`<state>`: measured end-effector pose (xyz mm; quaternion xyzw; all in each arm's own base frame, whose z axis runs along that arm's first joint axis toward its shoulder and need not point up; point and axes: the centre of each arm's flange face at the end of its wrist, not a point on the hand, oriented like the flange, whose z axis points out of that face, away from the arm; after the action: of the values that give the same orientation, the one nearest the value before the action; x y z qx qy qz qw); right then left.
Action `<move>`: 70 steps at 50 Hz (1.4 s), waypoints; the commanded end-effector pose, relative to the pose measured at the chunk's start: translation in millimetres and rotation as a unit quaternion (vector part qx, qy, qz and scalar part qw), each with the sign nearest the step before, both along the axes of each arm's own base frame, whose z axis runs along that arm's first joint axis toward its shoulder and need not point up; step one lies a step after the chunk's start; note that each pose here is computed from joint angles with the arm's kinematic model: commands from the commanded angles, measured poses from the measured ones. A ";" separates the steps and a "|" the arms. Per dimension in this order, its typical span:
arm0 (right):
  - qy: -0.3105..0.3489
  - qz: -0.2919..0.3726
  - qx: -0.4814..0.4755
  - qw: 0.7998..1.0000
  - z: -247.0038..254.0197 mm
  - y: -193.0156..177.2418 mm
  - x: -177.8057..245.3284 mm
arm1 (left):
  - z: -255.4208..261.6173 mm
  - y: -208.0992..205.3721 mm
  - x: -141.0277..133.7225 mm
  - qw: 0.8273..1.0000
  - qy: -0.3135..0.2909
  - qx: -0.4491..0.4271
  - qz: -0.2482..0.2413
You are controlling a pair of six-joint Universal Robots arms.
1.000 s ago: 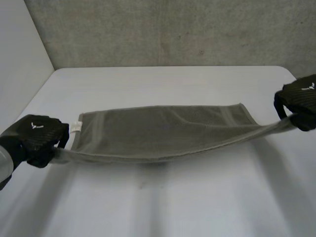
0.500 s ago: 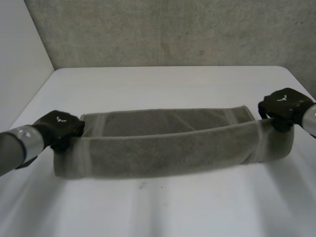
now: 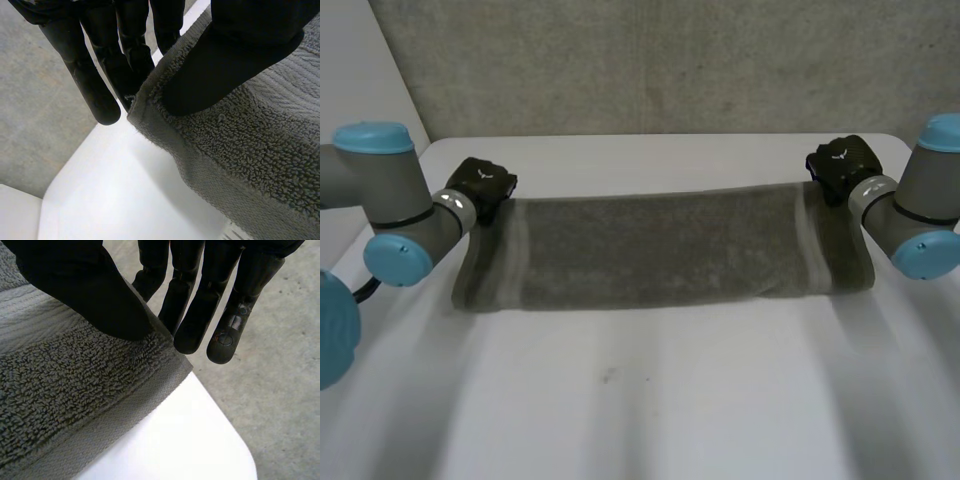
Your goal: Fold the towel.
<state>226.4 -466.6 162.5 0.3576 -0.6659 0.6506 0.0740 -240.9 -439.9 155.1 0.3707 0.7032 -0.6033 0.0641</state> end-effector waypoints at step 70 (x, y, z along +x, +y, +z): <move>-0.065 -0.083 0.144 0.984 -38.0 72.9 -87.8 | 29.7 143.7 20.4 0.989 0.133 0.048 0.030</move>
<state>158.1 -381.6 119.8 0.2820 -0.7838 0.5532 0.0095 -221.3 -297.3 187.2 0.2690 0.7436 -0.6114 -0.0305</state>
